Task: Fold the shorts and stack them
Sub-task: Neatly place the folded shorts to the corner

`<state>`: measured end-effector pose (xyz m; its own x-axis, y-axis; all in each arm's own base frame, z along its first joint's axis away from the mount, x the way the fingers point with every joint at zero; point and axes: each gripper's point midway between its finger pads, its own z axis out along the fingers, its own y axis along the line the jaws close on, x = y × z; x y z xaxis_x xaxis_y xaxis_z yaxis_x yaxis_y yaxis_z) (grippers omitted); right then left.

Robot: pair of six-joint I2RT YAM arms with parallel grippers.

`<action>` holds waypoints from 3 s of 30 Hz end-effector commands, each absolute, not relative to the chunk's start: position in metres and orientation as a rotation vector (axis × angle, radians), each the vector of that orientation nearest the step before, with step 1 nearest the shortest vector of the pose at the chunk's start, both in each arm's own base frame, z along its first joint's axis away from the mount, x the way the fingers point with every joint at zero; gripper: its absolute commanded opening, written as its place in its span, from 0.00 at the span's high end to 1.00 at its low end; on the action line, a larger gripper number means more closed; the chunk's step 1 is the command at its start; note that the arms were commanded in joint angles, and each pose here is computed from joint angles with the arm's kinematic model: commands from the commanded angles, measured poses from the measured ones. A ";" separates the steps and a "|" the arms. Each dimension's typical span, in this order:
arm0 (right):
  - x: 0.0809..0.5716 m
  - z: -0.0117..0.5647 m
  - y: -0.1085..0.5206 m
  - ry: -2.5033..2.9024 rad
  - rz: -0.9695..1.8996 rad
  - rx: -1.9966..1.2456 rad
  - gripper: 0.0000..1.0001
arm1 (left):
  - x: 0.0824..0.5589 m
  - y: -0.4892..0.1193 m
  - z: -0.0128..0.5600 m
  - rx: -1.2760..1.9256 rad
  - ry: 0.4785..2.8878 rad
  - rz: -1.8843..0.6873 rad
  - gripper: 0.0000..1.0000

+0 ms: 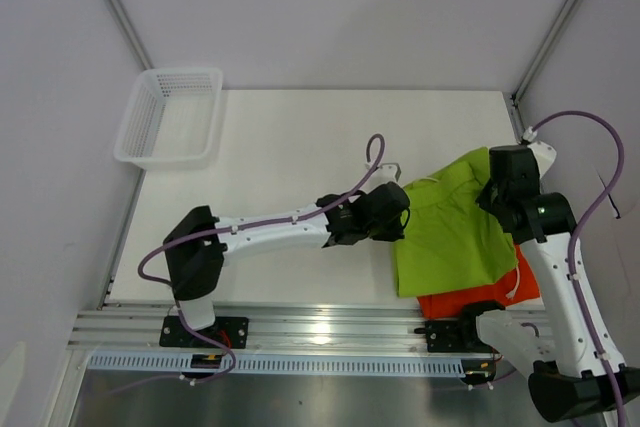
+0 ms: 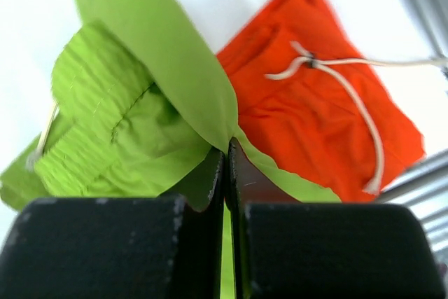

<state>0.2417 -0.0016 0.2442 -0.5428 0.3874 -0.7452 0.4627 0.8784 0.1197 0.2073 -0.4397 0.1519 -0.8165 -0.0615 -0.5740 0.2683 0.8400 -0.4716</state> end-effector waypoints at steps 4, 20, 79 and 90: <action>0.233 0.227 -0.046 2.120 -0.223 0.796 1.00 | 0.187 -0.494 0.170 0.144 2.347 -0.863 1.00; 0.216 0.202 -0.092 2.025 -0.272 1.031 1.00 | 0.170 -0.531 0.122 0.209 2.390 -0.829 1.00; 0.319 0.262 0.045 1.840 0.418 0.330 0.01 | 0.263 -0.217 0.188 -0.083 2.164 -0.437 0.05; 0.289 0.217 0.191 1.774 0.433 -0.233 0.00 | 0.242 -0.137 0.167 -0.198 2.020 -0.368 0.02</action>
<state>0.2861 0.1792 0.2050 -0.3940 0.1260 -0.9104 -0.3562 0.8922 0.2776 0.2418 -0.1503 0.1761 -0.4932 -0.3182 -0.8096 0.0283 0.9244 -0.3805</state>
